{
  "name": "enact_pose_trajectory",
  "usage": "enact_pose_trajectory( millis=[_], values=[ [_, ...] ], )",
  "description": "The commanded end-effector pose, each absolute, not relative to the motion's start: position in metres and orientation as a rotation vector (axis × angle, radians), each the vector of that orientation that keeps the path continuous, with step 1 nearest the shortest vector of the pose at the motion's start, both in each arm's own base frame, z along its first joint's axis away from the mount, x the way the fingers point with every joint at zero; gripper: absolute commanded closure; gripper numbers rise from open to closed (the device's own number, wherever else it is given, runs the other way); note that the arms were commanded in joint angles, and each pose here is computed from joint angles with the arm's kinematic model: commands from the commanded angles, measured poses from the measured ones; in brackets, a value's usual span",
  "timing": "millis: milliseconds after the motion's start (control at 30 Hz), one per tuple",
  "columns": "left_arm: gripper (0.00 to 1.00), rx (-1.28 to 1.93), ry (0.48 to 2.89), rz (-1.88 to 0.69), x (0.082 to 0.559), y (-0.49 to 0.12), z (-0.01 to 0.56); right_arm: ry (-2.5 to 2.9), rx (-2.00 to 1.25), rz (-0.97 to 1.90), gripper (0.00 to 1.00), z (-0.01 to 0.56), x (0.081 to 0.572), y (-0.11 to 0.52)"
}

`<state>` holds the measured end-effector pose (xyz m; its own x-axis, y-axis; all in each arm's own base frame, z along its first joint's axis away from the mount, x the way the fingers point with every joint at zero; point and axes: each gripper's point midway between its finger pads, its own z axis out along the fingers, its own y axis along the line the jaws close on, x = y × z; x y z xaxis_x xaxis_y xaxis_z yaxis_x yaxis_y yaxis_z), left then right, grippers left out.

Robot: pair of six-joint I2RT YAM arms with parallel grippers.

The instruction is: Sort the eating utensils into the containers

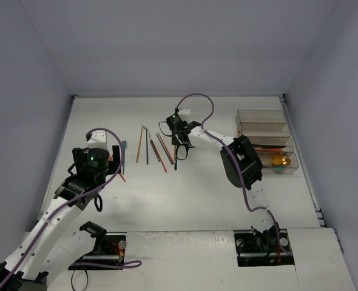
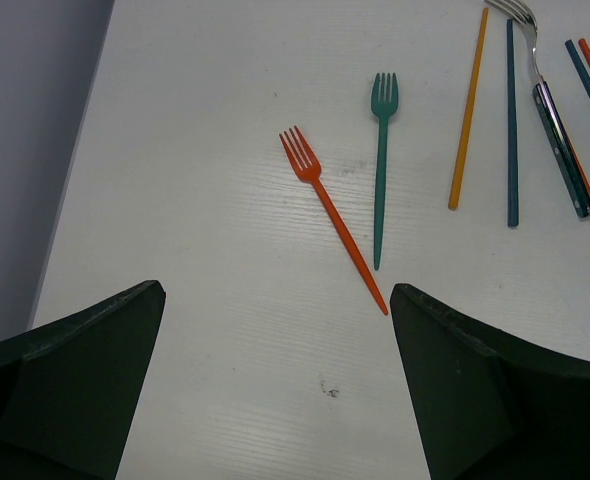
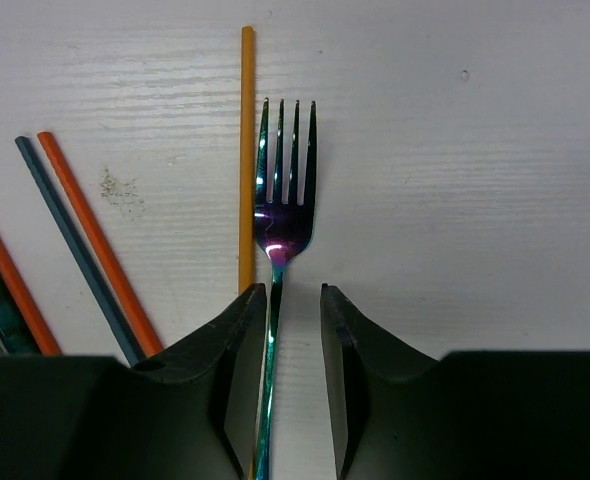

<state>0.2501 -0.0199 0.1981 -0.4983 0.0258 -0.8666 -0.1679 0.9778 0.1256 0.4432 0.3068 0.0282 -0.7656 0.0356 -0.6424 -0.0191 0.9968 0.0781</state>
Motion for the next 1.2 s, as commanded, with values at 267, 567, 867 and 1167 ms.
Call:
enact_pose_trajectory(
  millis=[267, 567, 867, 1167],
  values=[
    [0.05, -0.128, 2.042, 0.230, 0.258, -0.020, 0.208, 2.428, 0.080, 0.086, 0.88, 0.021, 0.447, 0.300],
    [0.05, -0.125, 2.041, 0.225, 0.259, -0.021, 0.209, 2.388, 0.160, 0.079, 1.00, 0.048, 0.452, 0.273],
    [0.05, -0.127, 2.040, 0.231, 0.259, -0.020, 0.209, 2.193, 0.394, 0.175, 1.00, 0.152, 0.474, 0.215],
    [0.05, -0.129, 2.034, 0.234, 0.259, -0.019, 0.211, 1.861, 0.936, 0.089, 1.00, 0.221, 0.471, 0.058]
  ],
)
